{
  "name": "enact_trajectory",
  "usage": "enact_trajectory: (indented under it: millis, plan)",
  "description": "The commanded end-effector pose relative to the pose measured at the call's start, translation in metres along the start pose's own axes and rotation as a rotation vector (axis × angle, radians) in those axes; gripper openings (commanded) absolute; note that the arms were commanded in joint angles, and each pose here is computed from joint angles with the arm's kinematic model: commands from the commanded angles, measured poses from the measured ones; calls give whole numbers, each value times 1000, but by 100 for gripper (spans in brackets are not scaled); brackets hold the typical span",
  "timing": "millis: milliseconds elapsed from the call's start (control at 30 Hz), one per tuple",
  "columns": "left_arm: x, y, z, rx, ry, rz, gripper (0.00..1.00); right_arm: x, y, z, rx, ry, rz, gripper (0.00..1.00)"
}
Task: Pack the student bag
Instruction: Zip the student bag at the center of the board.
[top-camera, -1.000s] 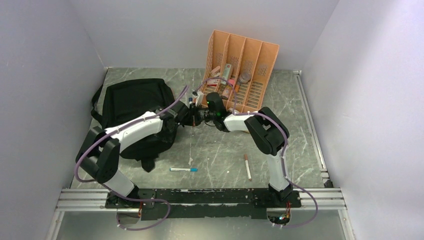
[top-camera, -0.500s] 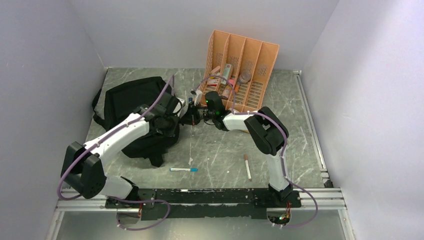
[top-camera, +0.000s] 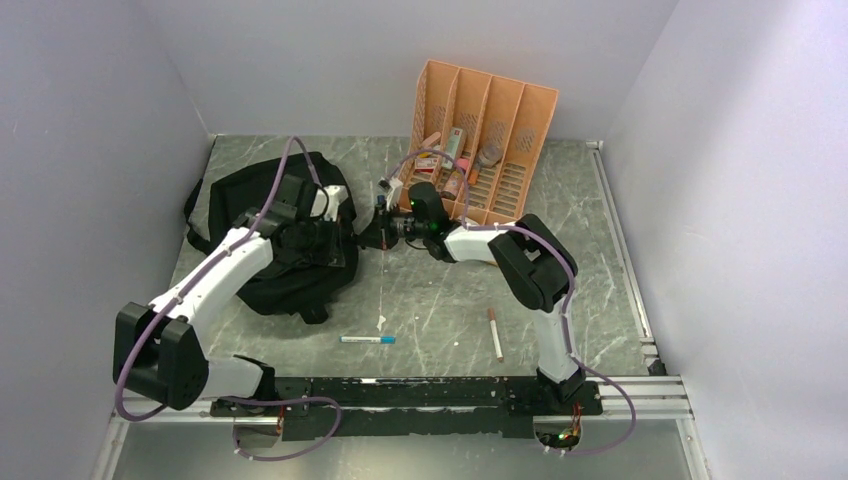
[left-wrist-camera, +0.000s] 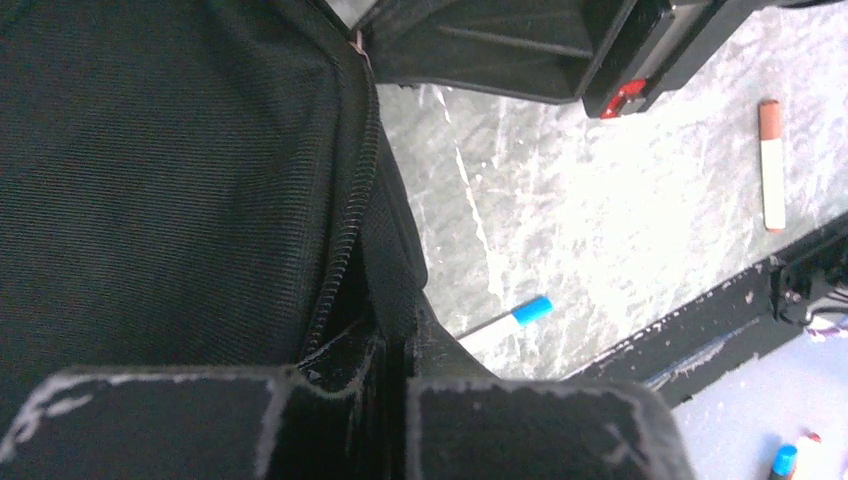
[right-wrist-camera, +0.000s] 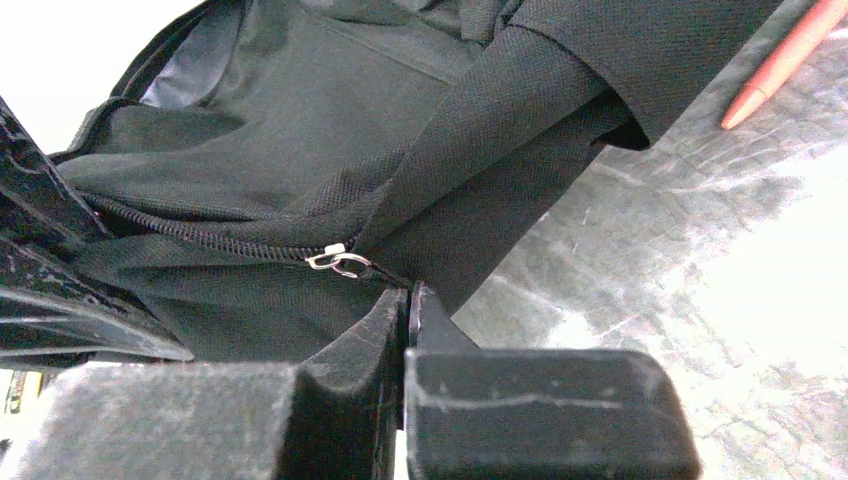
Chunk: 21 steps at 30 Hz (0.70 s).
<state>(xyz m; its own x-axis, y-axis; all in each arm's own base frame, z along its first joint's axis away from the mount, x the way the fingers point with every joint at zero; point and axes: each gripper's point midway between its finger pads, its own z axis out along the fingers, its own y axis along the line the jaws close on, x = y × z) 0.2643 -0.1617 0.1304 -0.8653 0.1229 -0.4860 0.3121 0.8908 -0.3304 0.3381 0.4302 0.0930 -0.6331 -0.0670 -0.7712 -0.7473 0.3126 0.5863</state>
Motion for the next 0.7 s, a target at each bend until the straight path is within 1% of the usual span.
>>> enact_trajectory:
  millis: [0,100,200,267,367,567,667]
  plan:
    - [-10,-35,-11,194,-52,37,6,0,-9,-10,72,-30,-59,0]
    - [-7,-40,-12,228,-30,47,15,-6,0,-12,62,-57,-109,0]
    - [-16,-50,-23,266,-64,68,28,-10,5,-13,60,-70,-123,0]
    - [-24,-57,-33,289,-91,83,33,-10,5,-13,58,-71,-121,0]
    - [-33,-63,-44,298,-121,100,34,-10,6,-13,58,-70,-117,0]
    - [-55,-57,-58,219,-202,100,32,-10,8,-13,45,-69,-109,0]
    - [-58,-61,-61,240,-208,119,34,-9,9,-12,42,-67,-104,0]
